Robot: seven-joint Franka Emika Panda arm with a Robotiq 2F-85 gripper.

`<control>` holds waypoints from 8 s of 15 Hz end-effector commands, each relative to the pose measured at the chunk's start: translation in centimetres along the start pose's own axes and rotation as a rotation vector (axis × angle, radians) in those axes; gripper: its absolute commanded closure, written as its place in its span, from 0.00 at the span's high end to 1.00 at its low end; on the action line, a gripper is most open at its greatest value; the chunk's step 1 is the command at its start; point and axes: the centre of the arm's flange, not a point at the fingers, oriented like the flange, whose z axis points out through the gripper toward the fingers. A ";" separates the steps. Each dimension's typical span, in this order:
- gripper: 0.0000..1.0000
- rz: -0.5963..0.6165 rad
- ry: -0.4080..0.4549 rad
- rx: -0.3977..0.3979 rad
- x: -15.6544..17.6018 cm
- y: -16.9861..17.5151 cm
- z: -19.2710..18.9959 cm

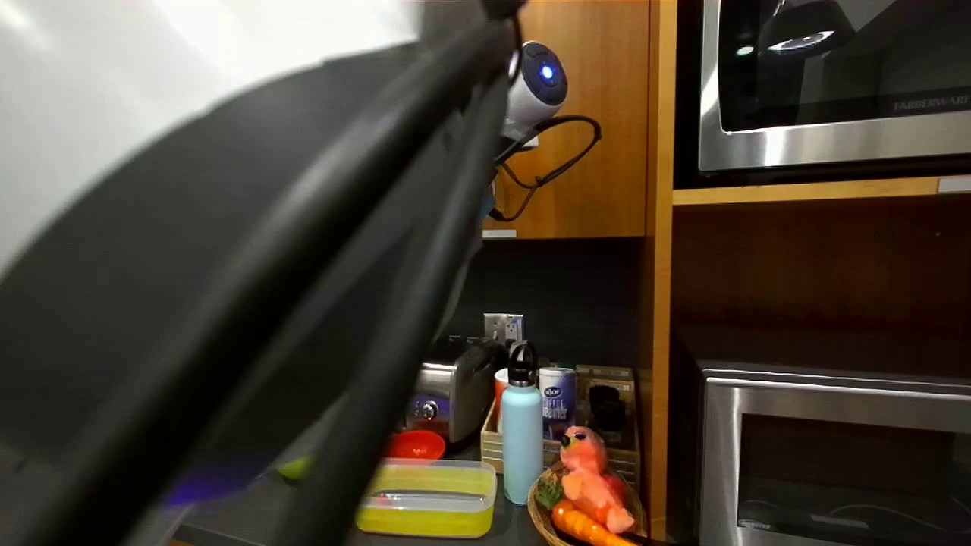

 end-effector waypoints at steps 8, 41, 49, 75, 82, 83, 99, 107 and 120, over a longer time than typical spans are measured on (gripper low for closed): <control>1.00 0.059 -0.033 0.013 -3.6 -7.1 1.7; 1.00 0.029 -0.158 -0.089 0.0 -3.3 -0.9; 1.00 -0.002 -0.169 -0.058 1.3 -1.8 0.4; 1.00 0.073 -0.098 0.137 2.1 -0.1 4.0; 1.00 0.131 -0.062 0.216 1.3 -0.1 4.4; 1.00 0.135 -0.056 0.221 1.1 -0.1 4.4; 0.68 0.172 -0.009 0.232 -1.9 -1.5 4.5; 0.28 0.157 -0.033 0.169 -3.0 -0.6 3.8; 0.08 -0.009 -0.180 0.072 -3.1 -4.3 1.4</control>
